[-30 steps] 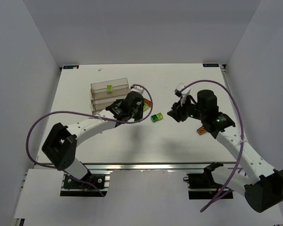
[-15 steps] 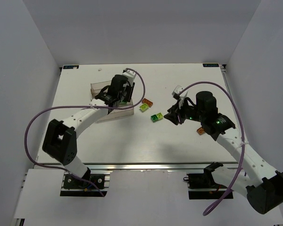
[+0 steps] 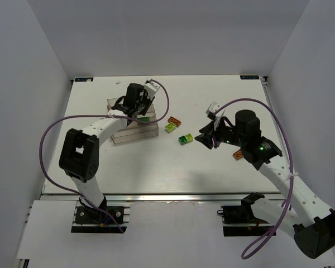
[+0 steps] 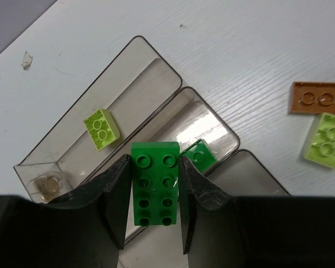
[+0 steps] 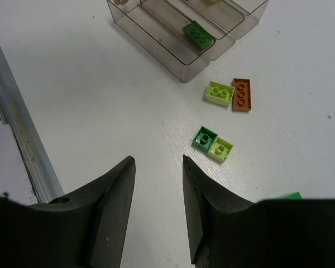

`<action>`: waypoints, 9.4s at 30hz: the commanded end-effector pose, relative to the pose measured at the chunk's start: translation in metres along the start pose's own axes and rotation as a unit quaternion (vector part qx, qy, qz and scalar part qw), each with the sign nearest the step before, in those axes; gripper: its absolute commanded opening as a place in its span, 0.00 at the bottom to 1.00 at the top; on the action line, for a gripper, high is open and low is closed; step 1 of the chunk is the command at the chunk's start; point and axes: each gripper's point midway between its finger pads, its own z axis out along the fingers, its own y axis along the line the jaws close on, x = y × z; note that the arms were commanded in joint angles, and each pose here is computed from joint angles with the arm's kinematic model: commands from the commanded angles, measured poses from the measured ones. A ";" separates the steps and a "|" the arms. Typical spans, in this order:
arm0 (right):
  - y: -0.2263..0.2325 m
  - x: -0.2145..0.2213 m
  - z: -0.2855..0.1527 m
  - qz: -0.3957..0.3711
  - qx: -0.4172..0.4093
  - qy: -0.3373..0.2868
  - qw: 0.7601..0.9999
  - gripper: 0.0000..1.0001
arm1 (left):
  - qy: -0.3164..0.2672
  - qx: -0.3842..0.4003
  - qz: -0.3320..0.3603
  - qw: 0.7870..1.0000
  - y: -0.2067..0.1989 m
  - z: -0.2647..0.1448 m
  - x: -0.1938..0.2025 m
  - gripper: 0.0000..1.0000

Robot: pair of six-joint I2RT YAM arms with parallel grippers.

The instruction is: Sort the legos into containers by color

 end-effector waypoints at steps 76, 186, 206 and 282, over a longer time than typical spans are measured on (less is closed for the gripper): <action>-0.019 0.011 0.013 -0.008 0.034 0.013 0.999 0.54 | -0.263 -0.053 -0.290 0.919 0.061 -0.187 -0.062 0.98; -0.175 0.215 0.047 0.320 0.372 0.257 0.832 0.58 | -0.321 0.090 -0.317 0.888 0.013 -0.229 -0.088 0.98; -0.184 0.220 0.044 0.312 0.398 0.251 0.825 0.52 | -0.321 0.095 -0.316 0.888 0.011 -0.228 -0.088 0.98; 0.046 0.049 0.047 -0.179 -0.180 0.030 0.967 0.00 | -0.144 0.462 -0.308 0.819 -0.179 -0.187 -0.068 0.98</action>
